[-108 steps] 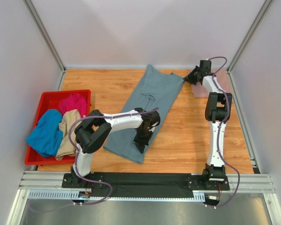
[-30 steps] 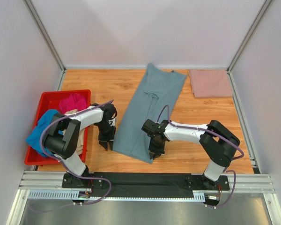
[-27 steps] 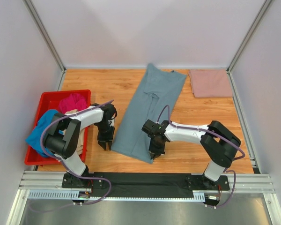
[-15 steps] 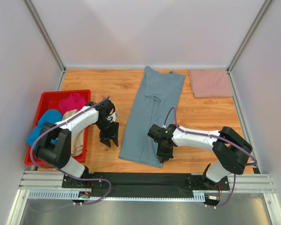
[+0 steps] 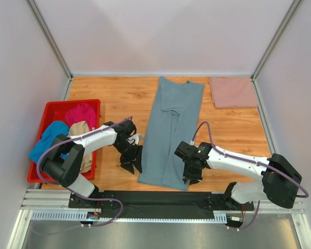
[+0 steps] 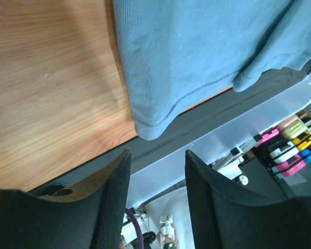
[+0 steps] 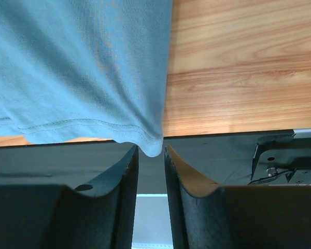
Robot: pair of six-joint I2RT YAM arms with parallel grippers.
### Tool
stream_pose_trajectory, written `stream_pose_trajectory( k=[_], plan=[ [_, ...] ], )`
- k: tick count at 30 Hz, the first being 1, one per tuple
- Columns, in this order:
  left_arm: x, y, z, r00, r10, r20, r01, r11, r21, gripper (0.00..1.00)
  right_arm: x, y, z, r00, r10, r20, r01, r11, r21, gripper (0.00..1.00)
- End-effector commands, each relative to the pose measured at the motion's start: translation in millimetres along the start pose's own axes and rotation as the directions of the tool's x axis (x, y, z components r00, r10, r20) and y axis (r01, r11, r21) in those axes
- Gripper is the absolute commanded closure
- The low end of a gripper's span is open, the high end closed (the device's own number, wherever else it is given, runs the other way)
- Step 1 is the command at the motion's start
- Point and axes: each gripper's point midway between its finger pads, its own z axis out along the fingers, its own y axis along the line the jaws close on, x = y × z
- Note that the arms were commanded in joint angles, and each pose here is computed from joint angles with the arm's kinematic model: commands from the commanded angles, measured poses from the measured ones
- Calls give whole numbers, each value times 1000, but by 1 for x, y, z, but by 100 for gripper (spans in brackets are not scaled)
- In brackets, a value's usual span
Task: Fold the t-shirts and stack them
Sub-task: Fold the tshirt
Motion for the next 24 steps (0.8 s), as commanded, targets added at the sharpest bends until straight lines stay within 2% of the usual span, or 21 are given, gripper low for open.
stream_pose_trajectory(
  k=[1, 8, 12, 16, 19, 21, 24],
  plan=[
    [-2, -3, 8, 1000, -24, -4, 24, 1000, 3, 48, -3, 4, -5, 1000, 10, 22, -10, 1000, -15, 72],
    [19, 26, 28, 992, -104, -71, 90, 981, -170, 60, -2, 2, -5, 1000, 18, 24, -17, 999, -29, 76],
    [26, 39, 34, 989, -127, -78, 105, 965, -242, 62, 3, -2, -1, 1000, 24, 9, -23, 999, -43, 77],
    [29, 47, 30, 985, -154, -73, 125, 944, -304, 64, 8, -5, 3, 1000, 28, -4, -29, 998, -64, 71],
    [21, 49, 11, 992, -126, -18, 110, 922, -370, 63, 7, -3, 1, 1000, 28, 8, -27, 995, -99, 68],
    [6, 35, -5, 996, -62, 62, 80, 934, -349, 60, 8, 2, -1, 1000, 22, 8, -21, 989, -144, 63],
    [-11, -1, -11, 990, 16, 140, 11, 982, -187, 49, 12, 7, -1, 1000, 30, -1, -29, 980, -198, 58]
  ],
)
